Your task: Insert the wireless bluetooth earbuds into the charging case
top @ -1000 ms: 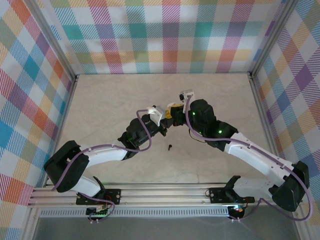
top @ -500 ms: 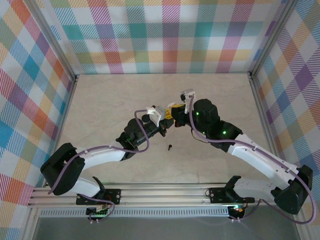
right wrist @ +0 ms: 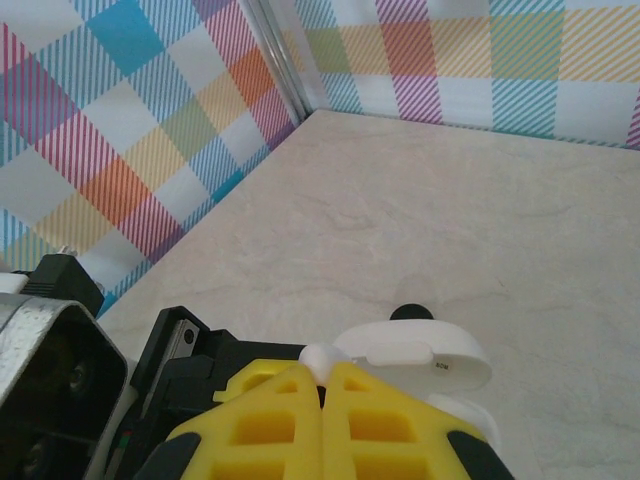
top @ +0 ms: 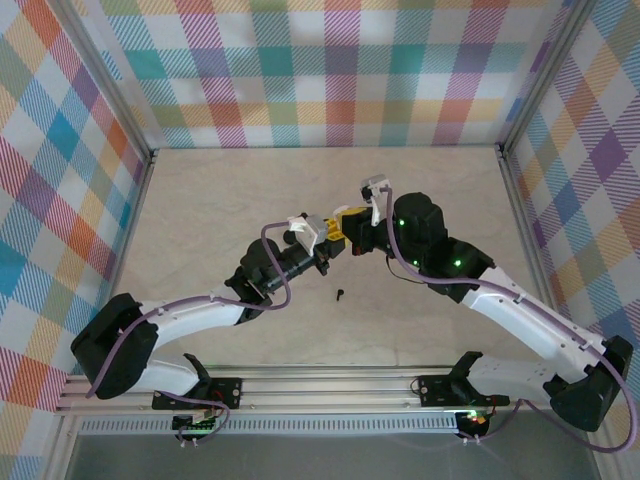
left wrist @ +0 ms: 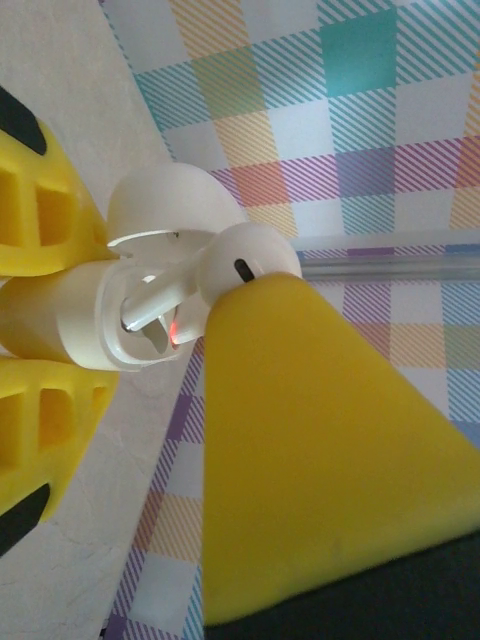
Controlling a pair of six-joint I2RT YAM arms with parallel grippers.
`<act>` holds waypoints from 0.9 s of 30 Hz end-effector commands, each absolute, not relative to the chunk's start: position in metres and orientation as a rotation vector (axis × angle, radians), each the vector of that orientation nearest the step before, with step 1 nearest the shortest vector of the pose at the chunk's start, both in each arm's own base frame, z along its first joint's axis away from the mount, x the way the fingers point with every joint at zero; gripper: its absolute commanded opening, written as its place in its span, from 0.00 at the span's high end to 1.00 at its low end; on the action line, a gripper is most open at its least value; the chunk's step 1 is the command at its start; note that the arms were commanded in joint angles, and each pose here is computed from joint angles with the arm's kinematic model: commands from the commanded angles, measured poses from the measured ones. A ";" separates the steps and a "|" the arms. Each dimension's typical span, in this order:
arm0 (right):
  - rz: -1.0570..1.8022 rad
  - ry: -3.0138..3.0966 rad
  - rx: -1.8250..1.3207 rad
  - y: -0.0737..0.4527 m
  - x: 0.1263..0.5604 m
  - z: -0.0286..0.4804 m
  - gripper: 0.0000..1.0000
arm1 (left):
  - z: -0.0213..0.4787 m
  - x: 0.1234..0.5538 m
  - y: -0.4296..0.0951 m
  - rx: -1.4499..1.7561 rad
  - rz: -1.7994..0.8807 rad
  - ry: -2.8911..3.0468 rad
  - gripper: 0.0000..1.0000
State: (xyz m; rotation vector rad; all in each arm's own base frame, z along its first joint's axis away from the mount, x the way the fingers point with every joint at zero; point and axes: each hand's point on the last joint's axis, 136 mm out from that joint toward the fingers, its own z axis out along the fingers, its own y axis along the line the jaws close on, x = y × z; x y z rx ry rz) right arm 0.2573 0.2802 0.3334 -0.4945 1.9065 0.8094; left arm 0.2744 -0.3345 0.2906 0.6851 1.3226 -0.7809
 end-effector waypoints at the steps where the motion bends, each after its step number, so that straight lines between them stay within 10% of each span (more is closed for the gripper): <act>1: 0.865 1.903 -0.555 0.284 0.243 0.338 1.00 | 0.321 0.264 -0.331 0.675 -0.776 1.207 1.00; 27: 0.765 1.819 -0.452 0.271 0.262 0.350 1.00 | 0.320 0.291 -0.337 0.534 -0.796 1.283 1.00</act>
